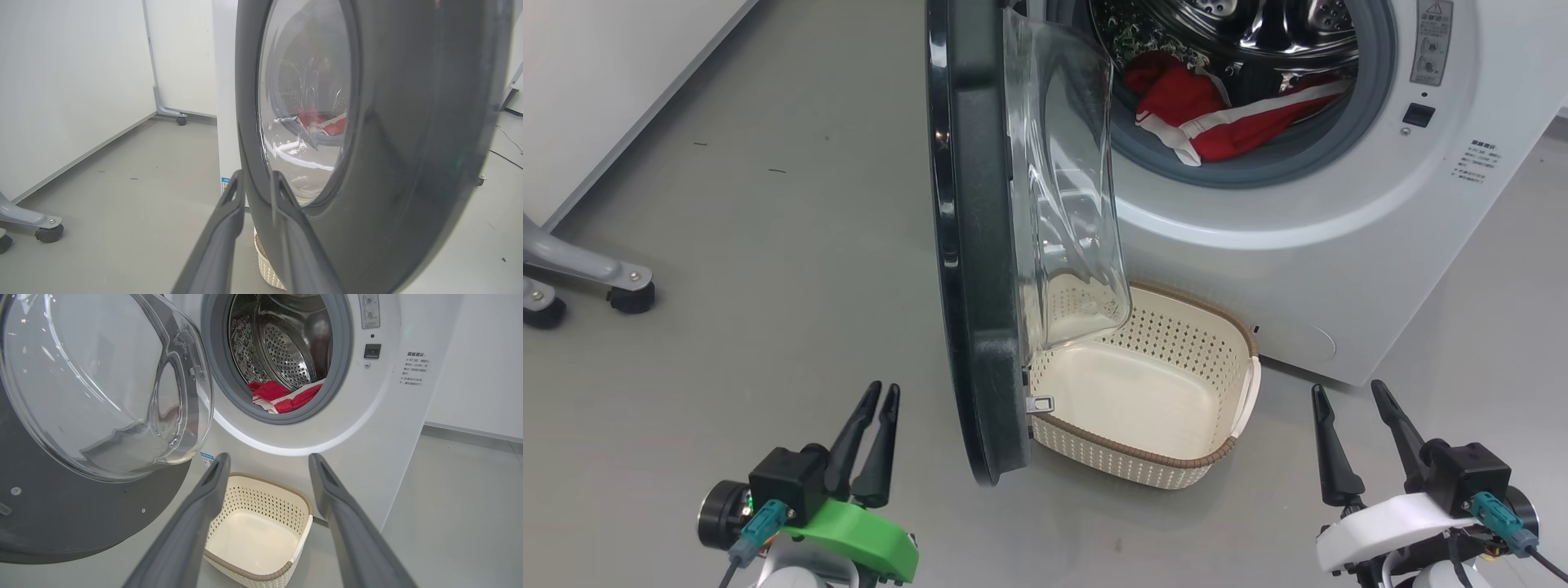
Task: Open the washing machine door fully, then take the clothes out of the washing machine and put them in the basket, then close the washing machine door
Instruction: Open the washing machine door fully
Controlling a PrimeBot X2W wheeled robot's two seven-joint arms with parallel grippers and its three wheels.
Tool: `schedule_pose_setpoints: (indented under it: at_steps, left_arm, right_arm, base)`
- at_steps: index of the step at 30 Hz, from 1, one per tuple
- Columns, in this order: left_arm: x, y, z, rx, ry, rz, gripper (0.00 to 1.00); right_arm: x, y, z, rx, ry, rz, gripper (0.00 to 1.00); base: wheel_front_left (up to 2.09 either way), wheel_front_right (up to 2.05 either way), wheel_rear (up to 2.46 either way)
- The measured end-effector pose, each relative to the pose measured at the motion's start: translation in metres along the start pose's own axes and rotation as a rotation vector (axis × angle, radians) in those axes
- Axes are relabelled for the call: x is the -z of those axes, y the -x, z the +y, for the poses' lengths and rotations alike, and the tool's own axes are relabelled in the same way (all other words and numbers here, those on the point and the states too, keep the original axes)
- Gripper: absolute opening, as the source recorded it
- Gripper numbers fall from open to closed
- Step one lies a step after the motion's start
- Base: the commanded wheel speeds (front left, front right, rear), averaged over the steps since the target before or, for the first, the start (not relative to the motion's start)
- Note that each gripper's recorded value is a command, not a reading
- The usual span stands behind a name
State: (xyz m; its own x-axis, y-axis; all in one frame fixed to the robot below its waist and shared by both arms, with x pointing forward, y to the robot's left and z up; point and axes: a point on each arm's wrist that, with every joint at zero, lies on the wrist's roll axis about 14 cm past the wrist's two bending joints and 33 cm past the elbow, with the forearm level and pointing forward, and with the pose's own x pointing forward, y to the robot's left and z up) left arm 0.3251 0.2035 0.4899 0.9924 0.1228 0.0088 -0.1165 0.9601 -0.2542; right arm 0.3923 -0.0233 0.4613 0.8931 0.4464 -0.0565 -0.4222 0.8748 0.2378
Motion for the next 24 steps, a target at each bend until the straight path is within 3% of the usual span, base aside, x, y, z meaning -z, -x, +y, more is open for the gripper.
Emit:
schedule_pose_setpoints:
  at_steps: [11, 17, 24]
  left_arm:
    - [-0.011, -0.002, -0.001, 0.001, -0.019, -0.036, 0.0]
    - [-0.071, -0.009, -0.002, -0.002, -0.059, -0.218, 0.0]
    - [-0.181, -0.007, -0.036, 0.099, -0.123, -0.562, 0.0]
  right_arm:
    - [-0.002, -0.001, -0.002, 0.0, 0.006, -0.009, 1.0]
    - [-0.003, -0.002, -0.001, -0.007, 0.003, -0.014, 1.0]
    - [-0.001, -0.001, -0.002, -0.005, 0.001, -0.01, 1.0]
  base:
    - [0.0, 0.0, 0.0]
    - [0.0, 0.0, 0.0]
    - [0.0, 0.0, 0.0]
